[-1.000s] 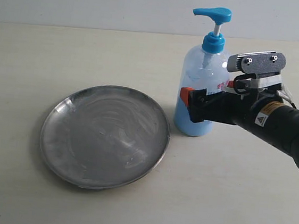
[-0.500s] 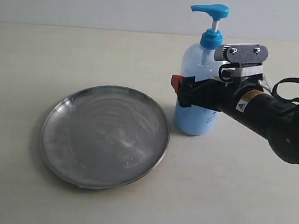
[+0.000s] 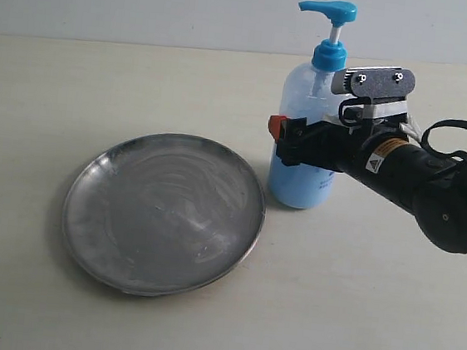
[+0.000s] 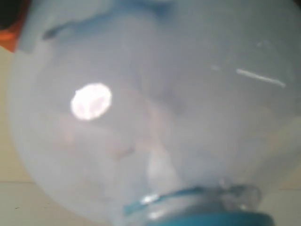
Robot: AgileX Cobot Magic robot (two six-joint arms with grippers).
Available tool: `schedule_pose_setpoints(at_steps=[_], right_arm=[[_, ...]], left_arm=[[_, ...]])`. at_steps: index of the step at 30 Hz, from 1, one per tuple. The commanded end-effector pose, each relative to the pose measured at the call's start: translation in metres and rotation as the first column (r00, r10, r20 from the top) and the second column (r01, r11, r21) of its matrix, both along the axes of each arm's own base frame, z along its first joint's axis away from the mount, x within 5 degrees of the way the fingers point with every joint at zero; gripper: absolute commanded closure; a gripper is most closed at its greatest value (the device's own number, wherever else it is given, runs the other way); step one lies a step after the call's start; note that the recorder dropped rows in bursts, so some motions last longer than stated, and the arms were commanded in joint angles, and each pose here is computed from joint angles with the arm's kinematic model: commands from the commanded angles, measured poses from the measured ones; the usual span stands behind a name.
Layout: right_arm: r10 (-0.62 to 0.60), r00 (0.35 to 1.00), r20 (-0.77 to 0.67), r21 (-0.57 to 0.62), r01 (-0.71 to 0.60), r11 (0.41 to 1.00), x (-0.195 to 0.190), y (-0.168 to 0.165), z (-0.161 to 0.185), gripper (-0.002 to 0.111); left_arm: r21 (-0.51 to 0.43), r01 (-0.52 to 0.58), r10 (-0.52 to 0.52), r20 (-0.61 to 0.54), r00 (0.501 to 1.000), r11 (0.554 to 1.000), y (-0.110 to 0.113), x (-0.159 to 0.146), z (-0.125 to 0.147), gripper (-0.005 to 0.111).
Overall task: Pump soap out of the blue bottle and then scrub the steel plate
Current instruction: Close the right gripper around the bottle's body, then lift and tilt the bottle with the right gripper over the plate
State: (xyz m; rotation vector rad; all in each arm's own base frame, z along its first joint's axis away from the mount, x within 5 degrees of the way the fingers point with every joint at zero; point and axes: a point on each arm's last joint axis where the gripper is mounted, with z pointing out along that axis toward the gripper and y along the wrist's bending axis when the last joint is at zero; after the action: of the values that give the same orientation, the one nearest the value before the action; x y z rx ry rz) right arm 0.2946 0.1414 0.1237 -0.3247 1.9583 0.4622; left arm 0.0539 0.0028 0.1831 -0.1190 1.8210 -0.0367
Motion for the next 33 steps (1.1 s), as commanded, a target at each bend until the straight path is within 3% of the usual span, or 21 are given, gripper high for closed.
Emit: schedule_pose_setpoints(at_steps=[1, 12, 25, 33], right_arm=[[0.093, 0.994, 0.048, -0.054, -0.091, 0.994, -0.003, 0.005, 0.012, 0.108], [0.160, 0.981, 0.112, -0.198, -0.136, 0.971, -0.012, 0.000, 0.048, 0.108], [0.298, 0.948, 0.110, -0.320, -0.250, 0.914, -0.026, 0.014, 0.054, 0.108], [0.251, 0.962, 0.108, -0.338, -0.202, 0.919, -0.031, 0.023, 0.054, 0.108]], left_arm=[[-0.006, -0.003, 0.003, 0.022, 1.000, 1.000, 0.000, 0.000, 0.001, 0.057], [-0.006, -0.003, 0.003, 0.022, 1.000, 1.000, 0.000, 0.000, 0.001, 0.057], [-0.006, -0.003, 0.003, 0.022, 1.000, 1.000, 0.000, 0.000, 0.001, 0.057], [-0.006, -0.003, 0.003, 0.022, 1.000, 1.000, 0.000, 0.000, 0.001, 0.057]])
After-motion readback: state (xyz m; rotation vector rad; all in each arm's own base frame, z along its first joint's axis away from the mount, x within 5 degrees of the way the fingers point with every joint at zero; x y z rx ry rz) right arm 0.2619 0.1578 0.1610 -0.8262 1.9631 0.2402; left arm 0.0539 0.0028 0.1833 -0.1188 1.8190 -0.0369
